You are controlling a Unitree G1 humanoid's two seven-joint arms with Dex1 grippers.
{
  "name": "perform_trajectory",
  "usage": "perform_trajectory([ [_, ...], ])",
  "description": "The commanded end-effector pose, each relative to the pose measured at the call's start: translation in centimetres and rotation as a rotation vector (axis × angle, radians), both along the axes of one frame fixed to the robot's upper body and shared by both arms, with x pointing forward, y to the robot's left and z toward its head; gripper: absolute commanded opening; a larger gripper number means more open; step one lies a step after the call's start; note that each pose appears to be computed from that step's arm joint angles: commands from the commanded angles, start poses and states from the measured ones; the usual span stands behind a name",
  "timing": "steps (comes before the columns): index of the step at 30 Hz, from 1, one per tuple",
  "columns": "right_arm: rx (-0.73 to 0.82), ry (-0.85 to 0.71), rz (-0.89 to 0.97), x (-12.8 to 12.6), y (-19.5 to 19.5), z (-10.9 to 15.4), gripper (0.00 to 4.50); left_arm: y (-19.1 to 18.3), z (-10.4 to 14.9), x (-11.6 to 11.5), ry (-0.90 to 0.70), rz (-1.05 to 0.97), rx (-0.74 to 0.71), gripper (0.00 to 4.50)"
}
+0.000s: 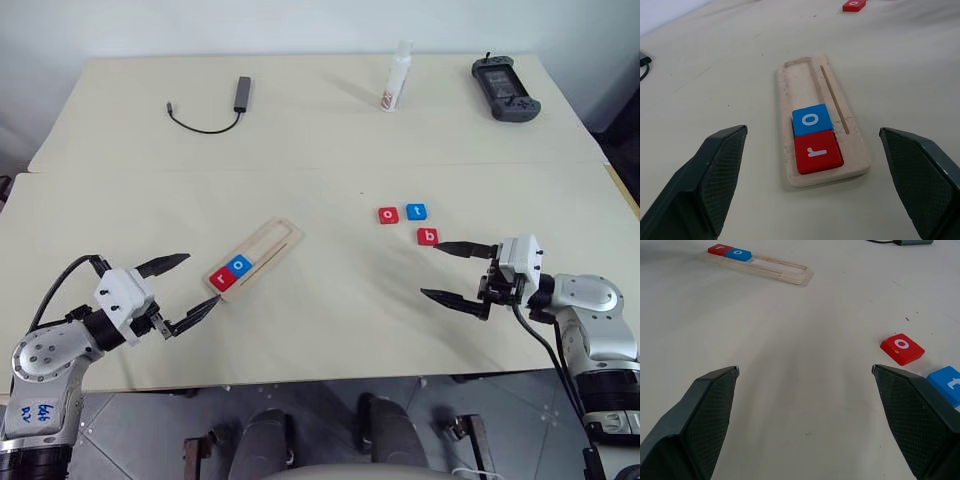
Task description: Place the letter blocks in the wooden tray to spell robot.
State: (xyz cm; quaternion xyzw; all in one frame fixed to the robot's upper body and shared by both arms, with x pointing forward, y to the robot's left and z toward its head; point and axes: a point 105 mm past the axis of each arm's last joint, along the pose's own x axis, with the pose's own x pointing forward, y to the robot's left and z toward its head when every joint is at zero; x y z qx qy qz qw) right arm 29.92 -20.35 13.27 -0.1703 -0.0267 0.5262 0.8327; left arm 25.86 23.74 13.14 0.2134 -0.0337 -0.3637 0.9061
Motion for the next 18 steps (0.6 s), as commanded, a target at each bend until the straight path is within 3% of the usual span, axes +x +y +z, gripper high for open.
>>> perform_trajectory([
  [1,0.045,-0.037,0.002,0.2,0.7,1.3,4.47,-0.2,0.4,-0.2,-0.024,0.000,0.001,4.50],
  [6,0.122,-0.030,0.094,0.3,4.0,2.7,4.47,2.2,0.0,-0.9,0.021,0.091,-0.055,4.50],
  [12,0.149,-0.061,0.293,-0.5,8.9,3.8,4.47,5.9,-2.8,-4.0,0.111,0.241,-0.060,4.50],
  [18,0.160,-0.087,0.316,-0.4,9.8,4.2,4.47,6.2,-4.3,-4.8,0.162,0.258,-0.081,4.50],
])
